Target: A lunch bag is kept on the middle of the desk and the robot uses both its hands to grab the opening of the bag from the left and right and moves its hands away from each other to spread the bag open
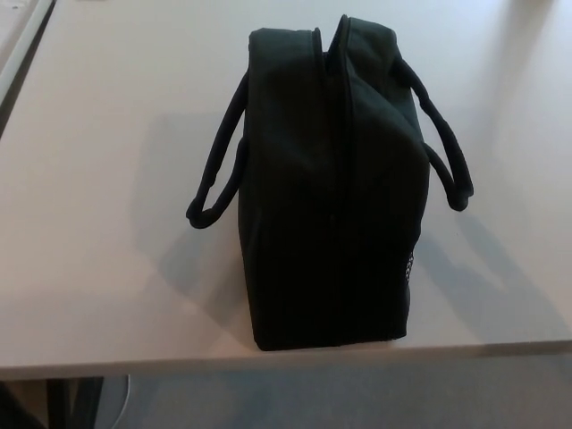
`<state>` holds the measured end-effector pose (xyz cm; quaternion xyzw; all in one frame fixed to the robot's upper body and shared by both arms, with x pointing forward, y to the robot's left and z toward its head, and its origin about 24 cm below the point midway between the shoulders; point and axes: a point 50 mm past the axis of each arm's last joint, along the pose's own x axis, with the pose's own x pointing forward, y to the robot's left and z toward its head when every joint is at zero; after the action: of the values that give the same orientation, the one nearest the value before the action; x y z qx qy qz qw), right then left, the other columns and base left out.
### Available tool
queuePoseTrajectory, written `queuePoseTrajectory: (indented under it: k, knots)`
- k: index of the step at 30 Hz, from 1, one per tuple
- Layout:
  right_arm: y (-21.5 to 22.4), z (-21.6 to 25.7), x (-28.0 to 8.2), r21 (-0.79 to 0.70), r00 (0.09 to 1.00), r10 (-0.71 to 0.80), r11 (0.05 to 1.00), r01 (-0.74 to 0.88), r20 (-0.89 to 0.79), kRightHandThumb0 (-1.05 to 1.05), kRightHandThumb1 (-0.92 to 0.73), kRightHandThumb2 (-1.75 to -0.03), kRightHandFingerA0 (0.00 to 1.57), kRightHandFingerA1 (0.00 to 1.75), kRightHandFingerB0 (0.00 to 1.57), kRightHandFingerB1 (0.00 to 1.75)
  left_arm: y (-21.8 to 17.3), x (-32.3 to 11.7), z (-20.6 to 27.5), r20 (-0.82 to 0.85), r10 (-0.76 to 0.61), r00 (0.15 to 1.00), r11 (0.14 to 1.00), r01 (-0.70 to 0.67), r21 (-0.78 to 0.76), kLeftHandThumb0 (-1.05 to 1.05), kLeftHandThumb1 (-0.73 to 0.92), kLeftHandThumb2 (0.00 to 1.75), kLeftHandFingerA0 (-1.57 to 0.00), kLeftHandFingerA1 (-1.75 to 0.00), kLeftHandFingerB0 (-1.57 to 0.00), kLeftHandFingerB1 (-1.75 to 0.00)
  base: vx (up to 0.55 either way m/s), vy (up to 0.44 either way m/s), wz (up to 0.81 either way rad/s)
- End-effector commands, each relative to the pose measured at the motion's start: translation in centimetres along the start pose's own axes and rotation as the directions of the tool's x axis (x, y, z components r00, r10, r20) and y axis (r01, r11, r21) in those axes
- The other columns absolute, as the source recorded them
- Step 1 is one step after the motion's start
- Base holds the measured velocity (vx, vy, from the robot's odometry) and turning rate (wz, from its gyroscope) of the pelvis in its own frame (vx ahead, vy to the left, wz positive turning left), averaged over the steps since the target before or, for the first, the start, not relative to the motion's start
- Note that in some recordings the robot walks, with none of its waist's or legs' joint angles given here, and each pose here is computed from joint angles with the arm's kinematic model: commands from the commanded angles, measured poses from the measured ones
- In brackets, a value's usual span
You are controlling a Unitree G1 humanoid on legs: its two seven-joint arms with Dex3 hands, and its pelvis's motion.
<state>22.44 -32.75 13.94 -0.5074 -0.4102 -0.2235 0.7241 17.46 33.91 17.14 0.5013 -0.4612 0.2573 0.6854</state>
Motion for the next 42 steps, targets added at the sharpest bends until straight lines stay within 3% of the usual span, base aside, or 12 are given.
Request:
queuePoseTrajectory:
  k: [1,10,11,13,14,22,33,37,38,39,40,42]
  knots:
    - [-0.5,-1.9,5.1,0.071,0.991,0.120,0.991,-0.115,-0.062,-0.29,-0.53,-0.56,0.44,0.39,0.30,0.32,0.2,5.6,0.4,0.362,-0.026,0.932,0.998,0.003,0.064,-0.18,0.69,0.66,-0.36,-0.34,-0.19,-0.30,0.00,0.000,0.00]
    - [2.4,0.5,9.2,-0.023,0.906,0.393,0.919,-0.394,0.155,-0.33,-0.45,-0.62,0.39,0.40,0.33,0.38,-3.8,6.3,0.5,0.446,-0.249,0.860,0.968,0.241,0.075,-0.15,0.52,0.58,-0.42,-0.35,-0.25,-0.32,0.00,0.000,0.00]
    - [3.1,1.0,10.2,-0.053,0.888,0.419,0.907,-0.417,0.188,-0.23,-0.50,-0.55,0.41,0.36,0.33,0.33,-4.3,6.9,0.6,0.477,-0.257,0.840,0.965,0.253,0.073,-0.05,0.32,0.84,-0.30,-0.56,-0.18,-0.51,0.00,0.000,0.00]
    - [4.1,1.6,12.2,-0.099,0.862,0.452,0.892,-0.441,0.229,-0.25,-0.51,-0.56,0.41,0.36,0.33,0.33,-5.3,8.1,0.9,0.519,-0.256,0.815,0.963,0.260,0.067,-0.06,0.32,0.84,-0.32,-0.56,-0.19,-0.51,0.00,0.000,0.00]
    - [4.6,1.8,13.1,-0.130,0.848,0.475,0.880,-0.456,0.234,-0.36,-0.47,-0.64,0.34,0.39,0.30,0.38,-5.9,8.7,1.1,0.534,-0.267,0.802,0.960,0.269,0.075,-0.08,0.48,0.55,-0.47,-0.36,-0.33,-0.33,0.00,0.000,0.00]
    - [9.0,5.6,17.9,-0.315,0.692,0.657,0.753,-0.578,0.299,-0.32,-0.54,-0.56,0.38,0.33,0.30,0.31,-9.9,10.4,3.4,0.677,-0.358,0.643,0.923,0.353,0.152,-0.05,0.49,0.59,-0.50,-0.38,-0.29,-0.34,0.00,0.000,0.00]
    - [14.3,9.0,16.7,-0.427,0.537,0.760,0.650,-0.628,0.366,-0.41,-0.46,-0.65,0.32,0.39,0.25,0.37,-14.2,8.3,7.7,0.822,-0.306,0.481,0.897,0.434,0.080,-0.11,0.56,0.57,-0.48,-0.36,-0.27,-0.31,0.00,0.000,0.00]
    - [15.2,9.6,16.0,-0.426,0.514,0.767,0.641,-0.638,0.384,-0.33,-0.52,-0.56,0.40,0.34,0.30,0.31,-15.1,8.4,9.4,0.870,-0.256,0.421,0.906,0.417,0.065,-0.13,0.52,0.57,-0.44,-0.36,-0.30,-0.32,0.00,0.000,0.00]
    - [15.4,9.7,15.9,-0.423,0.509,0.768,0.640,-0.642,0.388,-0.42,-0.44,-0.66,0.36,0.41,0.29,0.39,-15.3,8.4,9.7,0.877,-0.250,0.410,0.908,0.414,0.065,-0.09,0.35,0.86,-0.32,-0.57,-0.18,-0.51,0.00,0.000,0.00]
    - [15.6,9.9,15.7,-0.420,0.505,0.768,0.639,-0.645,0.393,-0.42,-0.44,-0.66,0.36,0.41,0.29,0.39,-15.4,8.4,9.9,0.884,-0.244,0.400,0.909,0.412,0.065,-0.09,0.35,0.86,-0.32,-0.57,-0.18,-0.51,0.00,0.000,0.00]
    - [16.0,10.2,15.5,-0.425,0.489,0.780,0.624,-0.656,0.391,-0.32,-0.55,-0.57,0.37,0.34,0.29,0.31,-15.7,8.5,10.4,0.892,-0.229,0.391,0.907,0.418,0.050,-0.12,0.51,0.57,-0.46,-0.37,-0.32,-0.32,0.00,0.000,0.00]
    - [16.4,10.4,15.3,-0.435,0.477,0.784,0.618,-0.655,0.396,-0.31,-0.55,-0.57,0.39,0.34,0.29,0.31,-16.0,8.7,10.9,0.902,-0.204,0.380,0.910,0.413,0.032,-0.08,0.52,0.56,-0.45,-0.37,-0.32,-0.32,0.00,0.000,0.00]
